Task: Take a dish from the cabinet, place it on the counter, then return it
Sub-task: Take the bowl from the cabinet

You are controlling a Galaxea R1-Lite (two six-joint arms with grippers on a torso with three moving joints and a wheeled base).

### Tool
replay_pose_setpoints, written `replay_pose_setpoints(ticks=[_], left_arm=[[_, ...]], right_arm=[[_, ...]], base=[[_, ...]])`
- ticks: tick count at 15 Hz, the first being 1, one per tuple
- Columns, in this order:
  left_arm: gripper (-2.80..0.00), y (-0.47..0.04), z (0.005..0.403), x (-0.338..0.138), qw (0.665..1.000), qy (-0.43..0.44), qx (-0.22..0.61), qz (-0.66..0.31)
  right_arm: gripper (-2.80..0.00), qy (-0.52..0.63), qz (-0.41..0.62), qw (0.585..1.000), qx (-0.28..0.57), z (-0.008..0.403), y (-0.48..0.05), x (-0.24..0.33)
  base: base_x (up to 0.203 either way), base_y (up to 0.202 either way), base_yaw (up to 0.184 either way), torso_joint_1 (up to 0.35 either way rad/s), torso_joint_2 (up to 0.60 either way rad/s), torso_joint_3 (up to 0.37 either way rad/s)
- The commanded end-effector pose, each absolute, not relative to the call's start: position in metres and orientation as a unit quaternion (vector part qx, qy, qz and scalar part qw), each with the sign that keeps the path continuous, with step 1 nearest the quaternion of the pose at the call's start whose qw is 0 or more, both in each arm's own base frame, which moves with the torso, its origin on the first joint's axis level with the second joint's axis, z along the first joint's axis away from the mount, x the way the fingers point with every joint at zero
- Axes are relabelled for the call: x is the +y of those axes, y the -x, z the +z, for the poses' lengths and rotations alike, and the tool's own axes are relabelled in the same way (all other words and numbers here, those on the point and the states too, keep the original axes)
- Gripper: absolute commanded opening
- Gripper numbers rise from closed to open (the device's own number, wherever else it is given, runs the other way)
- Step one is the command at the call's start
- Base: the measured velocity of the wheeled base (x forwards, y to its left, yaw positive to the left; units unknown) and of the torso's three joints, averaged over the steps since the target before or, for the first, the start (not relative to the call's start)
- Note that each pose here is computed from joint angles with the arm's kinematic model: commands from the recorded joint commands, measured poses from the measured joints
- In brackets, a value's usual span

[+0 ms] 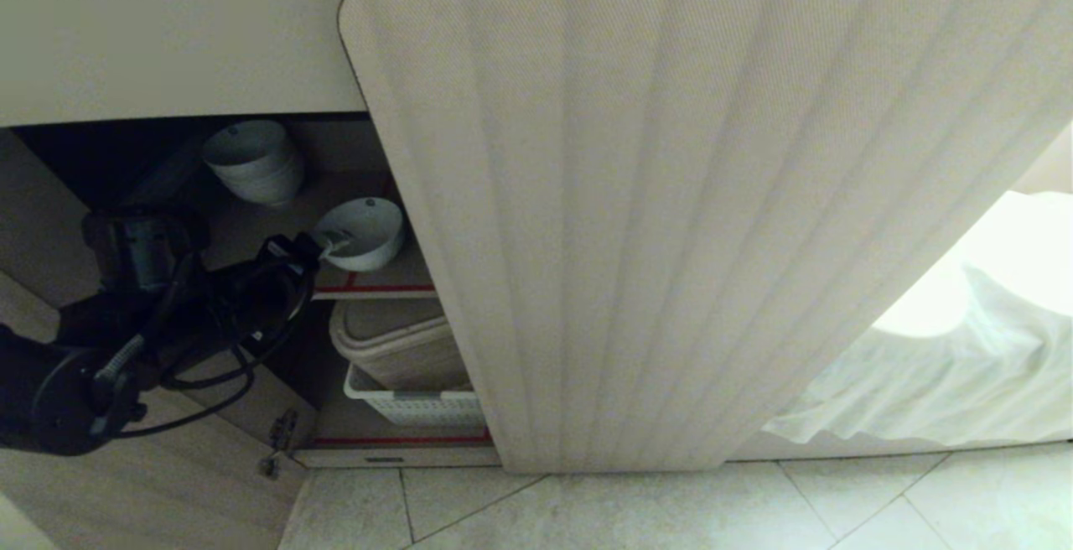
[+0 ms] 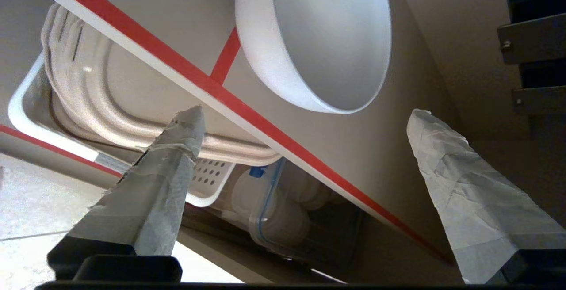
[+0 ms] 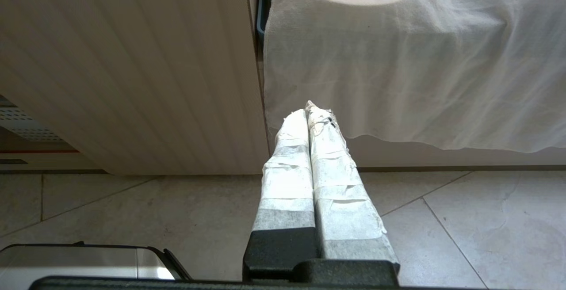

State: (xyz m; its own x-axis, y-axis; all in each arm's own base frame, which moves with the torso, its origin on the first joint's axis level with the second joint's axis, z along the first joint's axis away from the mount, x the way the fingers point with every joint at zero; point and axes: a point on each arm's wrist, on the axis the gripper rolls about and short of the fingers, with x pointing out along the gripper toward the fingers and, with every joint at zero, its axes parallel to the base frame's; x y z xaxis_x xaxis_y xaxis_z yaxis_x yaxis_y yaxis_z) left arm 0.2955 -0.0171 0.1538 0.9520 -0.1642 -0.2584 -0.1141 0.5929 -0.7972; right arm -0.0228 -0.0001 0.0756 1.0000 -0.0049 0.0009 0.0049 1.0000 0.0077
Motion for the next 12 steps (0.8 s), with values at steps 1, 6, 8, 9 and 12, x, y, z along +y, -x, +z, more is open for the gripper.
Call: replay_pose_setpoints(ticks=[1, 6, 8, 9, 12], left_arm=[[0.0, -0.298, 0.153, -0.017, 0.879, 0.452, 0.153, -0.015], [0.0, -0.31, 0.155, -0.018, 0.879, 0.452, 0.147, -0.017], [0.0, -0.311, 0.153, -0.018, 0.879, 0.452, 0.15, -0.017], [0.0, -0.313, 0.154, -0.018, 0.879, 0.452, 0.148, -0.018], [0.0, -0.321, 0.16, -0.016, 0.878, 0.452, 0.158, -0.012]], right_arm=[[-2.8, -0.004, -0.002, 1.0, -0.001, 0.076, 0.023, 0.0], [-2.8, -0.004, -0.002, 1.0, -0.001, 0.076, 0.023, 0.0], [-2.8, -0.004, -0.003, 1.0, -0.001, 0.076, 0.023, 0.0], [-2.8, -0.004, -0.003, 1.0, -0.001, 0.076, 0.023, 0.0], [-2.8, -0.004, -0.002, 1.0, -0.001, 0.076, 0.023, 0.0]], base=[[0.0, 0.0, 0.0, 0.0, 0.0, 0.0], [0.0, 0.0, 0.0, 0.0, 0.0, 0.0], [0.0, 0.0, 0.0, 0.0, 0.0, 0.0], [0.0, 0.0, 0.0, 0.0, 0.0, 0.0], [0.0, 0.0, 0.0, 0.0, 0.0, 0.0]])
